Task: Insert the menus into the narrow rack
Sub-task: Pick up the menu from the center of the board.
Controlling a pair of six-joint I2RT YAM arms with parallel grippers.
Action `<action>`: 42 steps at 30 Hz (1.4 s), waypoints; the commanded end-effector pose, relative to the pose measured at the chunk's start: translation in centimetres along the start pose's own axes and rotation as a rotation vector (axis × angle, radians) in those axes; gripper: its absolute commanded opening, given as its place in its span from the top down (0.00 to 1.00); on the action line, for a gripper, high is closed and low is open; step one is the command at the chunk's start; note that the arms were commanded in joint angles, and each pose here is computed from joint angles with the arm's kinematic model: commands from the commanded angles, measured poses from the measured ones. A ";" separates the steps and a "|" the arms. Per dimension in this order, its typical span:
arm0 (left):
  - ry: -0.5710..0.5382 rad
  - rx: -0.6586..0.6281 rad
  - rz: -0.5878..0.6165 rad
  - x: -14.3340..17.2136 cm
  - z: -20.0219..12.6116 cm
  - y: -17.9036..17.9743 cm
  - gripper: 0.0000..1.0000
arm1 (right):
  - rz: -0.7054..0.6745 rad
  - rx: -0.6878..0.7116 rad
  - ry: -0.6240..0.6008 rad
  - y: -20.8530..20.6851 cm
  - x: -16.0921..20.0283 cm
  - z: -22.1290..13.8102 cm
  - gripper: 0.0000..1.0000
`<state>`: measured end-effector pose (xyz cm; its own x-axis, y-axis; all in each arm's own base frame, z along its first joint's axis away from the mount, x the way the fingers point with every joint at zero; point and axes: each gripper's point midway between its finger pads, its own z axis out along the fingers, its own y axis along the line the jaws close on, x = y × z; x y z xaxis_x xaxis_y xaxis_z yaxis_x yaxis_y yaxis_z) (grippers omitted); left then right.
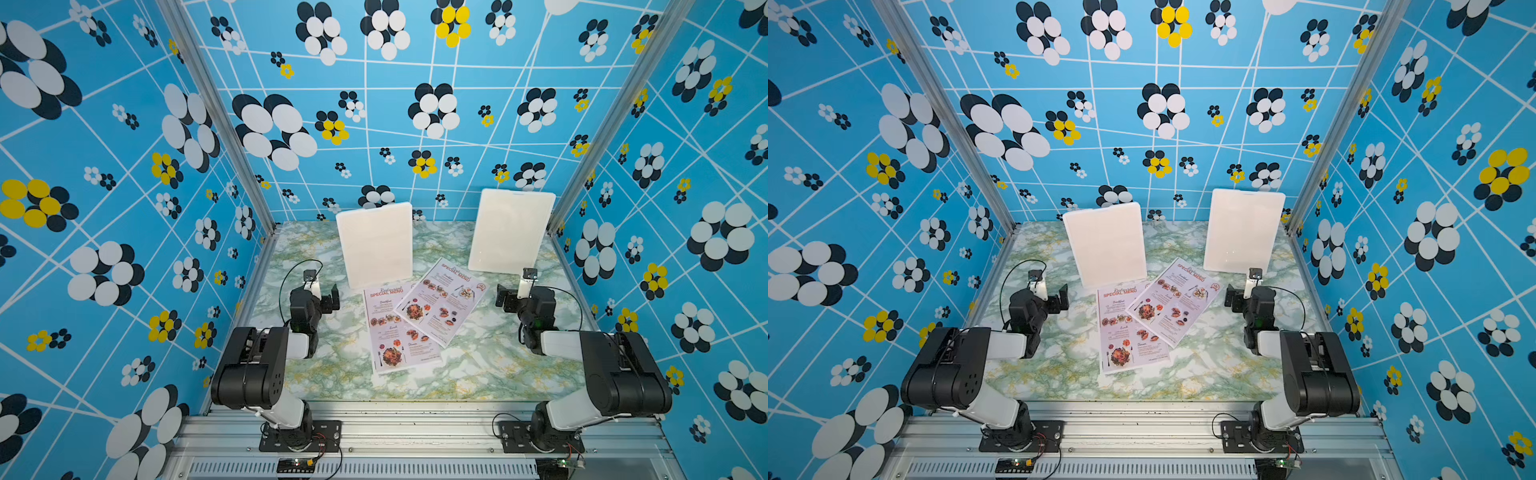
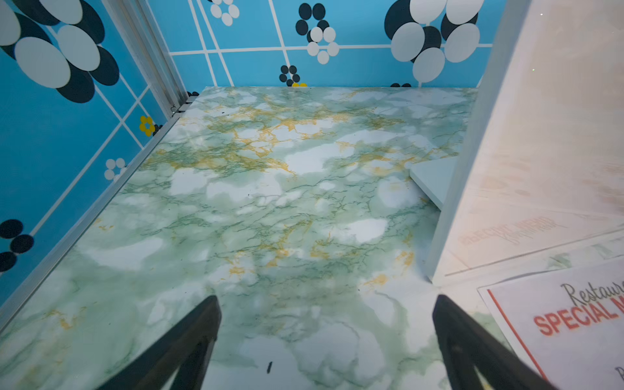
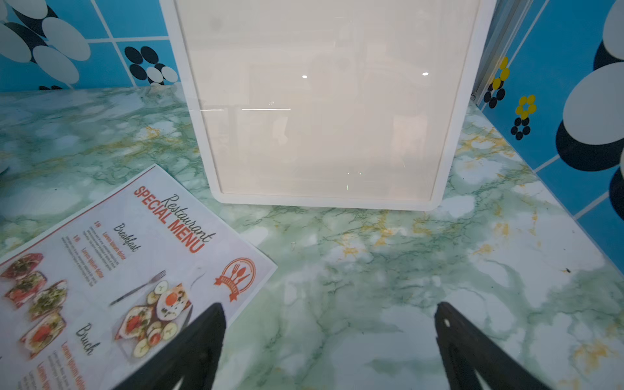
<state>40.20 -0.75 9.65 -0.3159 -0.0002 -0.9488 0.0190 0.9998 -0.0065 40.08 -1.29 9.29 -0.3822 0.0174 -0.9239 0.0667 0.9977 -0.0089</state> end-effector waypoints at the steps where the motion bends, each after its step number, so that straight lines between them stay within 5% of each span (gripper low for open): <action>1: 0.008 0.003 0.014 0.1 -0.3 -0.2 0.01 | 0.008 0.006 0.007 0.0 0.2 -0.4 0.01; 13: 0.007 -0.004 0.010 0.1 -0.3 0.0 0.01 | 0.030 0.098 -0.016 -1.3 0.1 -0.9 0.01; 17: -0.015 -0.073 -0.016 -0.1 -0.7 1.2 0.01 | 0.067 0.186 -0.021 -2.8 0.0 -1.2 0.01; 25: -0.064 -0.197 -0.060 -0.4 -2.0 3.3 0.01 | 0.042 0.132 -0.010 -1.9 -0.2 -1.0 0.01; 29: -0.076 -0.195 -0.058 -0.7 -2.3 3.2 0.00 | 0.081 0.237 -0.009 -3.7 -1.1 -2.0 0.01; 36: -0.148 -0.260 -0.086 -3.3 -5.5 4.2 0.01 | 0.168 0.385 0.178 -5.3 -1.7 -4.2 0.01; 40: -0.259 -0.176 -0.076 -5.2 -7.4 2.6 0.00 | 0.347 0.208 0.091 -2.0 -4.2 -5.4 0.01; 42: -0.306 -0.092 -0.079 -6.0 -7.9 1.3 0.01 | 0.403 -0.021 0.145 2.1 -5.0 -4.9 0.01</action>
<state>35.13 2.26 17.35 -0.0496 -0.0570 -0.9971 -0.1726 0.9838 -0.0477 37.75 -2.93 16.73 -0.3517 0.2934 -0.8889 0.3344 0.9263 0.1735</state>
